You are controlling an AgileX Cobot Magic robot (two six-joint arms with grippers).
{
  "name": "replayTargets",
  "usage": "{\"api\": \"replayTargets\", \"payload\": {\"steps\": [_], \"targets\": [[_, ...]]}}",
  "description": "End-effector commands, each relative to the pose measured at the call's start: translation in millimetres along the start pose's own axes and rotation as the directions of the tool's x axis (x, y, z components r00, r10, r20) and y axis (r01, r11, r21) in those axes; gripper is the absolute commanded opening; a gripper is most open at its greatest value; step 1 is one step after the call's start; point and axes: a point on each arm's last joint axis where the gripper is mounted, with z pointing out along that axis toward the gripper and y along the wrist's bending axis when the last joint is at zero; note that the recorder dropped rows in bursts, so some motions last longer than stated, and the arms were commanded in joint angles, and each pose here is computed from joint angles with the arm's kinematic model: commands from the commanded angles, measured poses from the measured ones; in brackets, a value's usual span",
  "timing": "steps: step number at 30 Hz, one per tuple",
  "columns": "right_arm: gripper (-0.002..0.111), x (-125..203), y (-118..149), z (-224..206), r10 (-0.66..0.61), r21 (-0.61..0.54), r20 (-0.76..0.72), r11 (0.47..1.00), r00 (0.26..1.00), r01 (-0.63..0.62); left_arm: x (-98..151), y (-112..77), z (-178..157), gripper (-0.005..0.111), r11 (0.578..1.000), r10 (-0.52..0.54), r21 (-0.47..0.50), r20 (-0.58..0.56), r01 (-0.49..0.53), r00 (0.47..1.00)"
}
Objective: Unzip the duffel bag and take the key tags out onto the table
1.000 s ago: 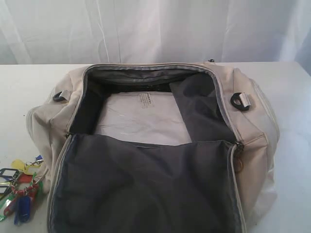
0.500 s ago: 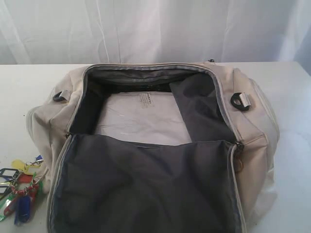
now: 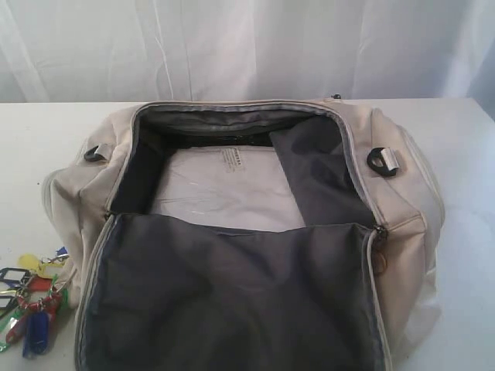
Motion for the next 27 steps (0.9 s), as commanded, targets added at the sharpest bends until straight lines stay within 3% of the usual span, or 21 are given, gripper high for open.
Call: {"api": "replayTargets", "payload": {"steps": [1, 10, 27], "targets": [[0.0, 0.0, -1.3, -0.1, 0.002, 0.009, 0.008, 1.0, 1.0, -0.002, 1.4, -0.3, 0.3, 0.0, 1.0, -0.009, 0.0, 0.0, 0.009, 1.0], [0.0, 0.0, -1.3, -0.1, 0.002, 0.009, 0.008, 1.0, 1.0, -0.002, 2.8, -0.9, 0.3, 0.0, 0.992, -0.127, 0.004, -0.016, 0.127, 0.992], [0.0, 0.0, -1.3, -0.1, 0.002, 0.009, 0.008, 1.0, 1.0, -0.002, 2.3, -0.7, 0.3, 0.0, 0.992, -0.127, 0.003, -0.01, 0.127, 0.992]]}}
